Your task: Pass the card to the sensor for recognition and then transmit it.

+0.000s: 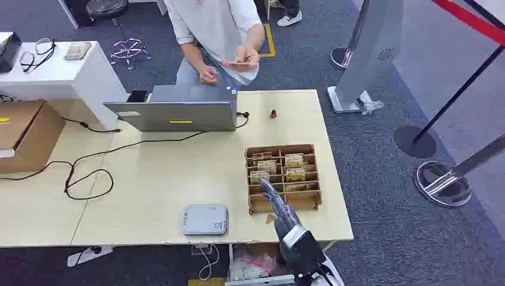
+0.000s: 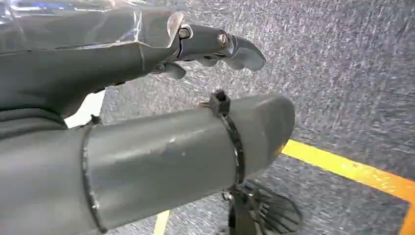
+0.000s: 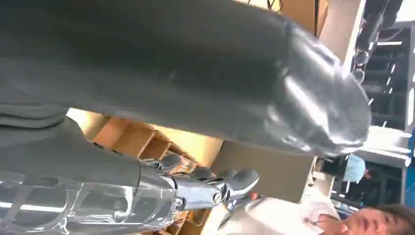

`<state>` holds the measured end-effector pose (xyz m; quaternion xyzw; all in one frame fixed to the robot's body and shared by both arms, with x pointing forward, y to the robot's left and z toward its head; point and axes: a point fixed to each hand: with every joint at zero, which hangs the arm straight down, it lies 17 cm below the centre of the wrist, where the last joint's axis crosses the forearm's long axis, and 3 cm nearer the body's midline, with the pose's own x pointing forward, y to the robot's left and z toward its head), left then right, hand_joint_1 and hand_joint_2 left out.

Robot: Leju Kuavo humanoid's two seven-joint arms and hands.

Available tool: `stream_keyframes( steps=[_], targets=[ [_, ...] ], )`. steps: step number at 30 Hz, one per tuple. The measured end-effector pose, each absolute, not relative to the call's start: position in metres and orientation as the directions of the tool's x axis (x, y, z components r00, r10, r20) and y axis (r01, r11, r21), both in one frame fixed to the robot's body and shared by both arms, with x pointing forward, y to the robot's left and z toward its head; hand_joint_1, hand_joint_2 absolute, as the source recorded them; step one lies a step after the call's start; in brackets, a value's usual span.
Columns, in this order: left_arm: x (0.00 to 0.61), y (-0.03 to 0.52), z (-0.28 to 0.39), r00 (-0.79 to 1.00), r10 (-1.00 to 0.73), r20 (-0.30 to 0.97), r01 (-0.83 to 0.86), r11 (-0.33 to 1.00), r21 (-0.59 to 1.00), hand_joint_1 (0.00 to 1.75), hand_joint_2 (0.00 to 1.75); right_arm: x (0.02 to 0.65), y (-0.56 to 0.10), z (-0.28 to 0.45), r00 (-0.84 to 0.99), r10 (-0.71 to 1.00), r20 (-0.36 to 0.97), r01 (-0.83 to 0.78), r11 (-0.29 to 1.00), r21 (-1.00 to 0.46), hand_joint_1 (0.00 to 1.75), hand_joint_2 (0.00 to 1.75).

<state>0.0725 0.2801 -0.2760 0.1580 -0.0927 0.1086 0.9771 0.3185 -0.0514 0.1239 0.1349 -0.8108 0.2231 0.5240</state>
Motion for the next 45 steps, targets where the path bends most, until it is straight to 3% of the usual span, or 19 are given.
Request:
stream_keyframes(
  steps=[12,15,17,22,27,33,37,38,45],
  targets=[
    [0.092,0.260,-0.270,0.944,0.191,0.269,-0.268,0.919,0.289,0.00,0.00,0.349,-0.035,0.149,-0.584,0.185,0.790,-0.382,0.796,-0.469,0.00,0.00],
    [0.090,0.257,-0.270,0.945,0.205,0.254,-0.274,0.921,0.278,0.00,0.00,0.359,-0.034,0.160,-0.662,0.299,0.688,-0.270,0.760,-0.591,0.00,0.00],
    [0.089,0.254,-0.272,0.947,0.213,0.239,-0.274,0.926,0.260,0.00,0.00,0.376,-0.038,0.178,-0.718,0.435,0.543,-0.098,0.709,-0.699,0.00,0.00],
    [0.091,0.253,-0.272,0.949,0.209,0.238,-0.268,0.931,0.249,0.00,0.00,0.396,-0.044,0.204,-0.726,0.627,0.284,0.172,0.565,-0.807,0.00,0.00],
    [0.093,0.253,-0.272,0.950,0.201,0.241,-0.259,0.935,0.243,0.00,0.00,0.406,-0.047,0.225,-0.665,0.747,0.014,0.413,0.383,-0.827,0.00,0.00],
    [0.094,0.254,-0.272,0.950,0.199,0.242,-0.258,0.935,0.242,0.00,0.00,0.411,-0.048,0.231,-0.650,0.759,-0.016,0.443,0.361,-0.821,0.00,0.00],
    [0.095,0.254,-0.272,0.953,0.183,0.244,-0.242,0.940,0.240,0.00,0.00,0.421,-0.051,0.236,-0.599,0.793,-0.110,0.519,0.279,-0.808,0.00,0.00],
    [0.095,0.254,-0.272,0.953,0.181,0.244,-0.240,0.940,0.241,0.00,0.00,0.425,-0.052,0.237,-0.586,0.800,-0.128,0.533,0.262,-0.805,0.00,1.75],
    [0.099,0.254,-0.271,0.954,0.163,0.250,-0.225,0.944,0.243,0.00,0.00,0.468,-0.066,0.236,-0.526,0.829,-0.190,0.566,0.175,-0.806,0.00,1.75]
  ],
)
